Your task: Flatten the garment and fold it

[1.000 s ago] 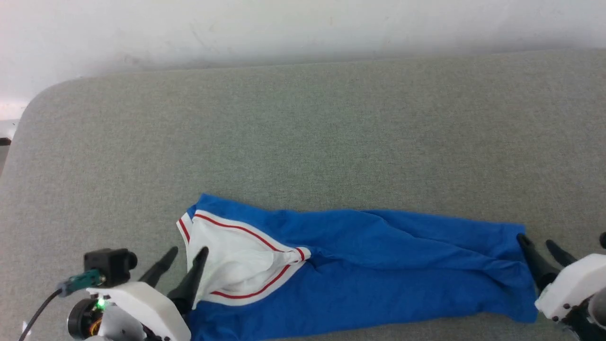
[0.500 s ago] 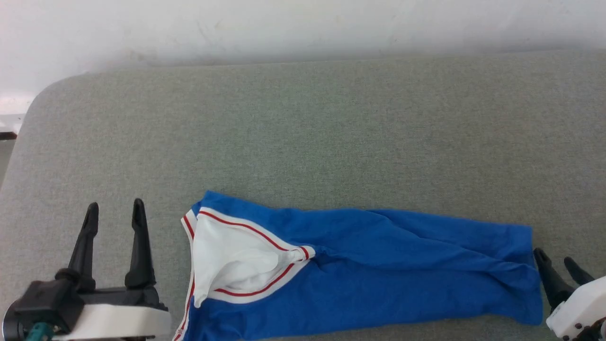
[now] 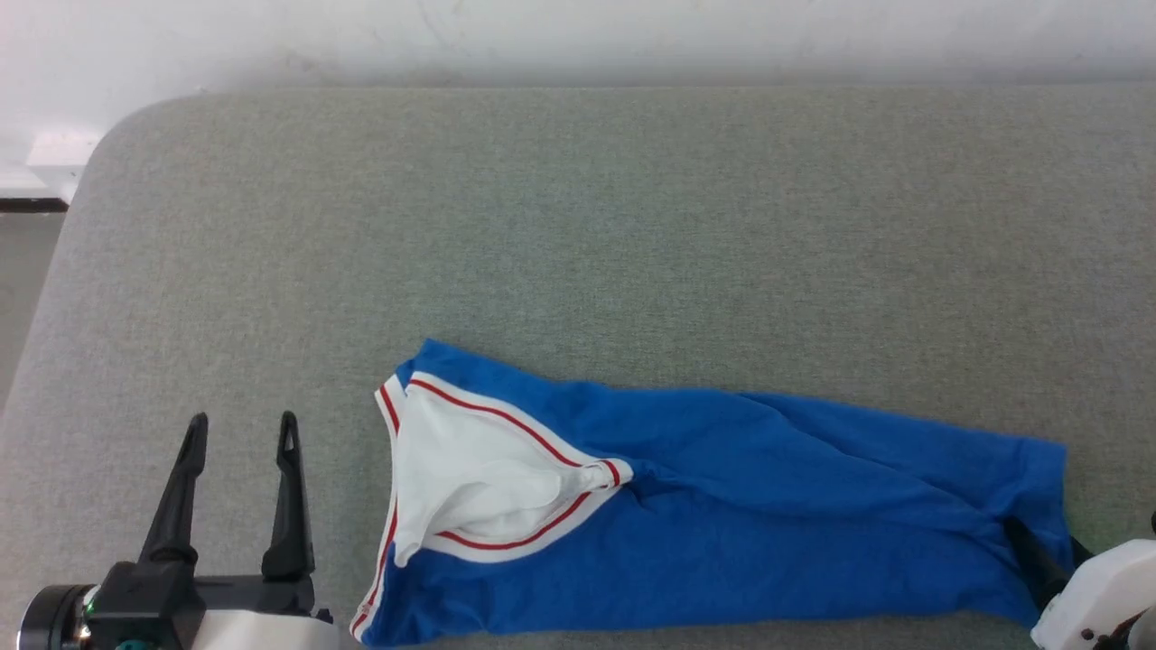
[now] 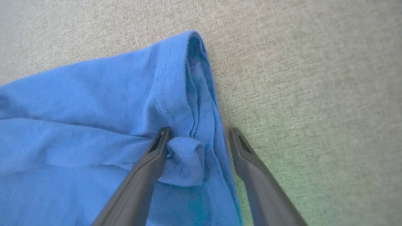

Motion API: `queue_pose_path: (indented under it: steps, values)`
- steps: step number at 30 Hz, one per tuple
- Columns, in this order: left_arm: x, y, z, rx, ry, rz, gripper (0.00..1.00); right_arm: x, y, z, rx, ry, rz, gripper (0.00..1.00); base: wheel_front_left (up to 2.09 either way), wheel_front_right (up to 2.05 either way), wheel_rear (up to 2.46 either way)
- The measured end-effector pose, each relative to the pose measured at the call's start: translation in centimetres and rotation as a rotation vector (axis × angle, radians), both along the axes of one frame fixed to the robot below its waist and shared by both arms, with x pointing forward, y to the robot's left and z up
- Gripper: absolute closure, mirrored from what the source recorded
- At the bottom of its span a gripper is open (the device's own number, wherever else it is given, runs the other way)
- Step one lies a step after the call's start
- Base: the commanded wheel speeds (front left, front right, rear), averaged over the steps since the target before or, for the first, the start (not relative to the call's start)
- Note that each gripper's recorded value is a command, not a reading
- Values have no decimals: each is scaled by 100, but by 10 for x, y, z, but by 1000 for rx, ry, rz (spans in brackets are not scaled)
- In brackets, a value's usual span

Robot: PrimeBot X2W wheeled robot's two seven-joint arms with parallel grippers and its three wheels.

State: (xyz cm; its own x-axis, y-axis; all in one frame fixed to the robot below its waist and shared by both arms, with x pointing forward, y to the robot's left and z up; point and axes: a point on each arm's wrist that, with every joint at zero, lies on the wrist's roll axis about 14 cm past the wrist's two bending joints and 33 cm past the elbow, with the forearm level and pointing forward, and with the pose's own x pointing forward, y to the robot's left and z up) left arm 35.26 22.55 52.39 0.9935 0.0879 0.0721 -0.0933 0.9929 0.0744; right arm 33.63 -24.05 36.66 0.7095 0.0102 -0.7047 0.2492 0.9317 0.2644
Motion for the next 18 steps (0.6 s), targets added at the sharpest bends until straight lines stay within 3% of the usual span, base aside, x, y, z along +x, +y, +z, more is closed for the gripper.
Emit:
queue_pose_path:
  steps: [1, 2, 3, 13, 18]
  values:
    - [0, 0, 0, 4, 1, -4, 0, 0, 1, -2, 2, 10, 5, 0, 0, 0, 0]
    - [0, 0, -1, 8, 1, -5, 0, 1, 1, -3, 3, 16, 8, 55, 0, 0, 0]
    - [0, -1, -1, 6, 1, -8, 0, 1, 2, -4, 5, 22, 10, 100, 0, 0, 0]
    - [-1, -8, -5, -7, 6, -33, 0, 6, -6, 8, -25, -16, -1, 100, 0, 0, 0]
    - [-2, -12, -5, -2, 5, -53, 0, 12, -46, 34, -113, -68, -58, 100, 0, 0, 0]
